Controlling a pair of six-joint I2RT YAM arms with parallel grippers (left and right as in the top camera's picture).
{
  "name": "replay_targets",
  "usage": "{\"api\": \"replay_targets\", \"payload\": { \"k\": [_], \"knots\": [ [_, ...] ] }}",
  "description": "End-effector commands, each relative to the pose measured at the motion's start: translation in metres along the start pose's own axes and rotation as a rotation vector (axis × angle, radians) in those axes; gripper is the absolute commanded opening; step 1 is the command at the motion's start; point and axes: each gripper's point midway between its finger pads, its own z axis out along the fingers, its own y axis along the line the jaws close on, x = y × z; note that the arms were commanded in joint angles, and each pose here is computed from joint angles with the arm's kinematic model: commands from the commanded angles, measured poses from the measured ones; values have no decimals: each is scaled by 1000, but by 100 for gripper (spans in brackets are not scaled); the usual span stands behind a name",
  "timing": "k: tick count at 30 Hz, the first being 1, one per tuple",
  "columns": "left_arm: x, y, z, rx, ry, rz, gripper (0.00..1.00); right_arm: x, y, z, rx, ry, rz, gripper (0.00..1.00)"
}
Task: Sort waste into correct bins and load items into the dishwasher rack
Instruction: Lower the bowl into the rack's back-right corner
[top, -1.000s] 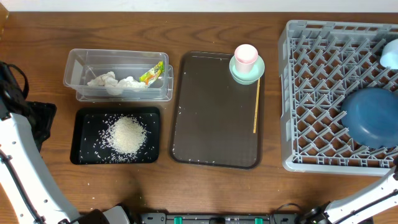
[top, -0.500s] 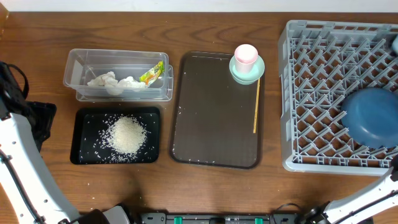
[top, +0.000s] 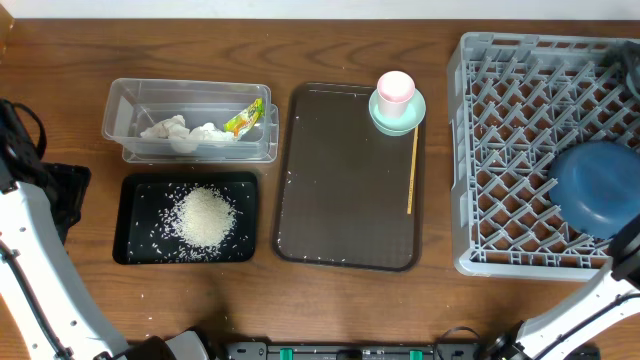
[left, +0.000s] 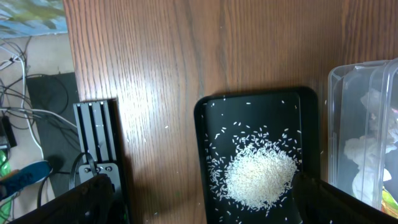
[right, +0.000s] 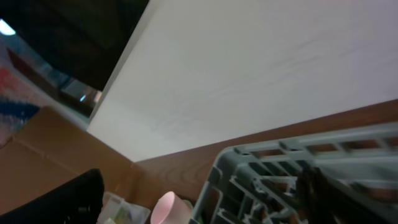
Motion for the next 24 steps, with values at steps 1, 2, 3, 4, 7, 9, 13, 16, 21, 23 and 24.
{"api": "replay_targets", "payload": {
  "k": [1,2,3,4,7,9,13,16,21,23,24],
  "knots": [
    [-2,2,0,-8,-5,-20,94,-18,38,20,-14,-28,-106,99],
    [-2,2,0,-8,-5,-20,94,-19,46,25,-22,-27,-121,99],
    [-2,2,0,-8,-5,-20,94,-20,56,31,-30,-27,-136,99],
    [-2,2,0,-8,-5,-20,94,-21,65,36,-36,-31,-149,99],
    [-2,2,0,-8,-5,-20,94,-30,95,51,-31,-65,-198,99],
    [-2,2,0,-8,-5,-20,94,-36,109,60,38,-97,-229,99],
    [-2,2,0,-8,-5,-20,94,-40,74,39,698,-173,-327,99],
    [-2,2,0,-8,-5,-20,94,-48,74,7,1194,-194,-590,99],
    [-2,2,0,-8,-5,-20,94,-57,93,7,1381,-168,-817,99],
    [-2,2,0,-8,-5,-20,94,-58,91,9,1358,-162,-817,97],
    [-2,2,0,-8,-5,-20,94,-58,87,8,1361,-158,-814,95]
  ]
}}
